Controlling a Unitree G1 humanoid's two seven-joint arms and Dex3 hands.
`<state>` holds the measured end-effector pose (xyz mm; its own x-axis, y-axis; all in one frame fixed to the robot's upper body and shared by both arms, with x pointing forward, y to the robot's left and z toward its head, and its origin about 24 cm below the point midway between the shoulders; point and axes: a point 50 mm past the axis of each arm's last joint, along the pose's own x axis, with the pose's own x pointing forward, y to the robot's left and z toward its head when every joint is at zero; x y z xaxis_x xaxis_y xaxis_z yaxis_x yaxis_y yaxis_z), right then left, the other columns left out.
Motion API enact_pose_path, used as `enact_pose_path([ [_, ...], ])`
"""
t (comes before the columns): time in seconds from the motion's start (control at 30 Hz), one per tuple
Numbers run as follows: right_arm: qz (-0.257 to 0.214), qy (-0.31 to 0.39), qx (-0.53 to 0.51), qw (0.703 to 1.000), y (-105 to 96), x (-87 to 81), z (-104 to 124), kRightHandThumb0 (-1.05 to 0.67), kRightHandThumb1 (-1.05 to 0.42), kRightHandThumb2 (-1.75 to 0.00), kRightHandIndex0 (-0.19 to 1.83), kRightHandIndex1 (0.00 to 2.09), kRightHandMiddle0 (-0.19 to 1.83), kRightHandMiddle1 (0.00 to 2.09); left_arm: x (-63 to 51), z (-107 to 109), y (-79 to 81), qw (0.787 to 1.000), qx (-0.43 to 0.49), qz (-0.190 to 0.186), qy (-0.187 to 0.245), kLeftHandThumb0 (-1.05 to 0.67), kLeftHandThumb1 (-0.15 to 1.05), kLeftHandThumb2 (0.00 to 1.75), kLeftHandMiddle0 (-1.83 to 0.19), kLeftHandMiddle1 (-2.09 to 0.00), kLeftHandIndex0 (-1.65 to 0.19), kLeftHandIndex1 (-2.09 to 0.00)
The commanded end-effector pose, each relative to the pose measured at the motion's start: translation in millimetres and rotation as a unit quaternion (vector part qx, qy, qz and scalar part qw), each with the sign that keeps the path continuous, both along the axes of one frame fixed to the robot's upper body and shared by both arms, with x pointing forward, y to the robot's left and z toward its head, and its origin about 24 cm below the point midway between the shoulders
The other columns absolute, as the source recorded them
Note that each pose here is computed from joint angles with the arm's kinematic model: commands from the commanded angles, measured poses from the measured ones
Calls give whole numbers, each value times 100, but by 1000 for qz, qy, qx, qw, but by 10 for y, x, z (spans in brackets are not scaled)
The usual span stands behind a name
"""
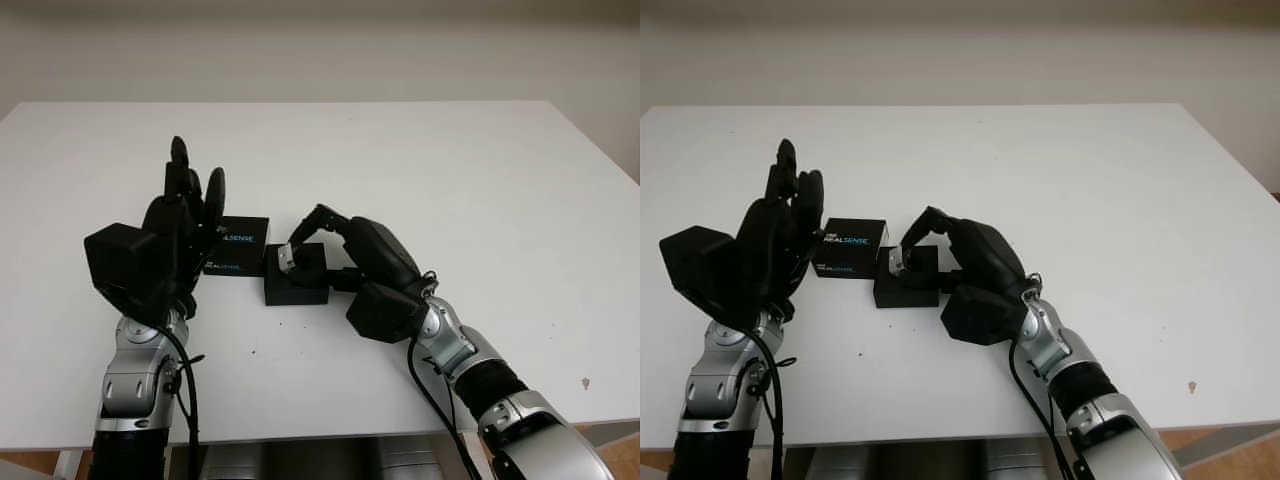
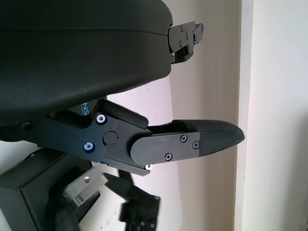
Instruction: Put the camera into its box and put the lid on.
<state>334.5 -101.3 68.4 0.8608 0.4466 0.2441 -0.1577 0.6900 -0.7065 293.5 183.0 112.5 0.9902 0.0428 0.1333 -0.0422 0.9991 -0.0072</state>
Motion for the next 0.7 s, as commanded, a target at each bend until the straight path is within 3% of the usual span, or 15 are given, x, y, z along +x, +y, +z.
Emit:
enact_pose_path([
  [0.0, 6, -38, 26, 999, 32, 39, 205, -44, -98, -5, 21, 75, 34, 154, -12, 17, -20, 1000, 0, 1, -3, -77, 105, 53, 19, 0, 19, 0],
  [0.4, 20, -73, 57, 995, 28, 3, 453, -45, -98, -6, 18, 80, 37, 154, -9, 13, -24, 1000, 0, 0, -3, -76, 105, 54, 19, 0, 19, 0],
  [0.67, 12, -74, 0, 997, -38, 4, 593, -44, -99, -5, 23, 61, 37, 158, -6, 10, -39, 1000, -4, -3, -4, -76, 105, 54, 19, 0, 19, 0],
])
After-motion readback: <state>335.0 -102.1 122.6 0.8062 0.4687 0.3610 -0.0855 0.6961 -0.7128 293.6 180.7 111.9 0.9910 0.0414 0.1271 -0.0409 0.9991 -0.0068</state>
